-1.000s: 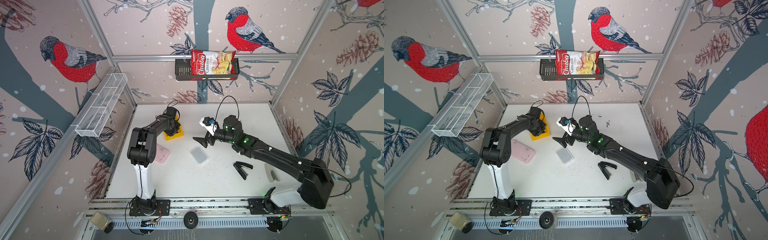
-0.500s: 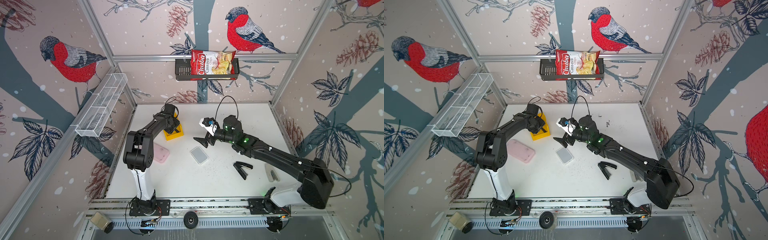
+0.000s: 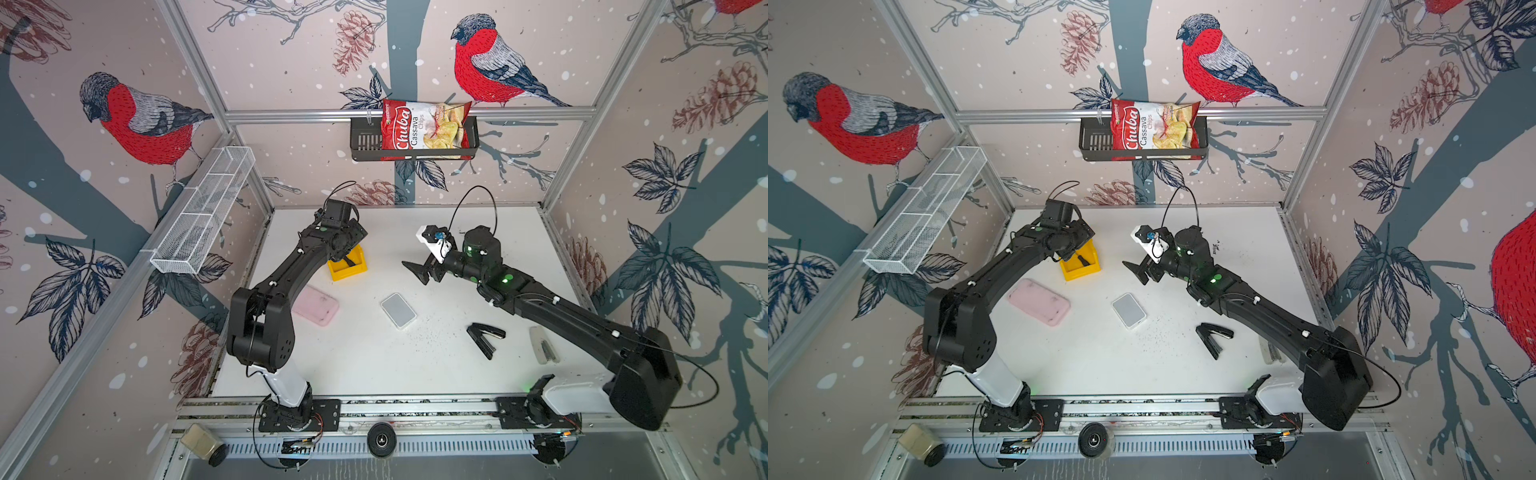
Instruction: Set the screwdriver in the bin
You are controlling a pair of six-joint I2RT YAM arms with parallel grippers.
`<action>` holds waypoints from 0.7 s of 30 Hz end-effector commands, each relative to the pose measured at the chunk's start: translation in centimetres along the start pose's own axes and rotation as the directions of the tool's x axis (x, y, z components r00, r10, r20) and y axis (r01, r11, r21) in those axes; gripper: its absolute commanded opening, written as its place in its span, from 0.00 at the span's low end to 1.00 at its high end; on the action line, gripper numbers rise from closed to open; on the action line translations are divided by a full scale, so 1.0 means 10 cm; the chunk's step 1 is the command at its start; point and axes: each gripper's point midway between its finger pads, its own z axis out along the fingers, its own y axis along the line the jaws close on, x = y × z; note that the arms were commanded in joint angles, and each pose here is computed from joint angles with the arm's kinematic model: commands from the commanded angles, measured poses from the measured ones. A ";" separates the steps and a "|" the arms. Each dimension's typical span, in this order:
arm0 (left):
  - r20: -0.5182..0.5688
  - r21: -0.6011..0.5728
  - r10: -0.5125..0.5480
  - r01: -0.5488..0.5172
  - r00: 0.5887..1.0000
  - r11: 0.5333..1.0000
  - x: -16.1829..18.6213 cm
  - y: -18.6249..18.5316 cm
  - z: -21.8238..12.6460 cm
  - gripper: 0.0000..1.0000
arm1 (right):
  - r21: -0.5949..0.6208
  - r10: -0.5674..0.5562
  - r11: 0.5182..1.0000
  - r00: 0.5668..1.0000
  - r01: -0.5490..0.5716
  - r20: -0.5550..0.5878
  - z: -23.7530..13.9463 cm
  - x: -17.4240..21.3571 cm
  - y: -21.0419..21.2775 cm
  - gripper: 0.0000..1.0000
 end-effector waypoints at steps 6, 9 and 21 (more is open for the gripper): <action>0.253 0.029 0.200 -0.214 0.947 0.976 -0.26 0.05 -0.42 0.99 | 0.099 0.083 0.991 0.995 -0.088 0.053 -0.28 0.05 -0.37 1.00; 0.365 0.031 0.239 -0.268 0.900 0.963 -0.33 0.12 -0.60 0.99 | 0.156 0.115 0.980 0.989 -0.127 0.088 -0.47 0.05 -0.54 1.00; 0.652 -0.085 0.376 -0.429 0.658 0.899 -0.29 0.64 -1.02 1.00 | 0.504 0.265 0.805 0.949 -0.314 0.168 -1.22 0.73 -1.41 1.00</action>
